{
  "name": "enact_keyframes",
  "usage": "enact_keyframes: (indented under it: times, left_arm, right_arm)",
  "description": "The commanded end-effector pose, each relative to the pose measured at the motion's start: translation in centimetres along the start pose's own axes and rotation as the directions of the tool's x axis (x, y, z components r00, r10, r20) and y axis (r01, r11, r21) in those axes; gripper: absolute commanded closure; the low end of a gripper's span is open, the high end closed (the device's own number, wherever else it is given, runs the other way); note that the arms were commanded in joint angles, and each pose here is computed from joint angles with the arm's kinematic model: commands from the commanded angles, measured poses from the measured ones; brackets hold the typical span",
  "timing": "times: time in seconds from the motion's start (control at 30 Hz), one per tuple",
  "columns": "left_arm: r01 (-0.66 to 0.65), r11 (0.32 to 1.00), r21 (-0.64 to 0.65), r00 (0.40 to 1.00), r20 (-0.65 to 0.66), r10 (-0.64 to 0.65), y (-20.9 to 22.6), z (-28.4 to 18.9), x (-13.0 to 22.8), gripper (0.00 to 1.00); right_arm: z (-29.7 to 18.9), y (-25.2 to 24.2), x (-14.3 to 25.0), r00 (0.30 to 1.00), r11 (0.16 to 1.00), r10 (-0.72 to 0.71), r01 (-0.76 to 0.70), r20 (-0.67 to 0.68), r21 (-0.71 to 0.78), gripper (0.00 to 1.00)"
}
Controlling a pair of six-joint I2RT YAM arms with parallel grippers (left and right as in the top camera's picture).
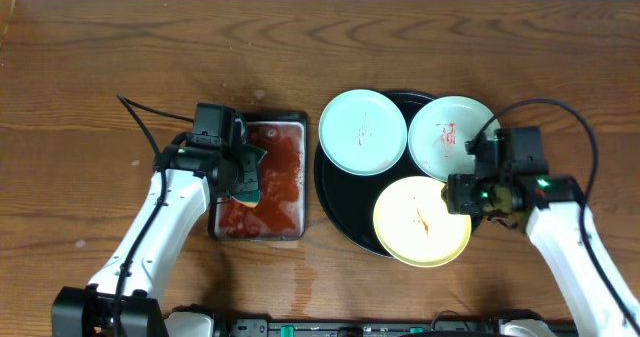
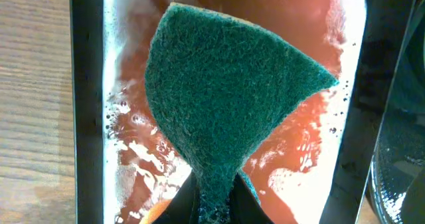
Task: Clean dirty plates on tray and stack at the side
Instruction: 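Move the right gripper to the yellow plate's edge and grip it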
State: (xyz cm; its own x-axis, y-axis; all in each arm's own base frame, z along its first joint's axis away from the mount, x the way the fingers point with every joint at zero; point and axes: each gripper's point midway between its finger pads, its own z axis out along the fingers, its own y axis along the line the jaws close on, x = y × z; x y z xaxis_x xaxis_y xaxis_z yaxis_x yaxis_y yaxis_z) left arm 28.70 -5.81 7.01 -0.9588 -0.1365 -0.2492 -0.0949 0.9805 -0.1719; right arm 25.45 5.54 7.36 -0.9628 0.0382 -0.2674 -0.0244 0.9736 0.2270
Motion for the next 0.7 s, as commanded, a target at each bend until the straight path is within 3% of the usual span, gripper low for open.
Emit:
enact_keyframes:
  times: [0.0, 0.33, 0.67]
  left_arm:
    - [0.02, 1.0, -0.008, 1.0, 0.004, -0.02, 0.2, -0.1, -0.1, 0.93]
    - [0.021, 1.0, -0.009, 1.0, 0.0, -0.021, 0.2, 0.0, 0.0, 0.93]
    - [0.022, 1.0, -0.014, 1.0, -0.015, -0.022, 0.3, 0.1, 0.4, 0.92]
  right_arm:
    - [1.4, -0.1, 0.0, 0.999, 1.0, 0.003, -0.003, -0.05, -0.007, 0.39]
    - [4.9, -1.6, 1.3, 0.985, 0.999, 0.031, -0.023, -0.169, 0.045, 0.49]
    - [5.6, -1.7, 1.6, 0.98, 0.999, 0.036, -0.028, -0.193, 0.044, 0.75]
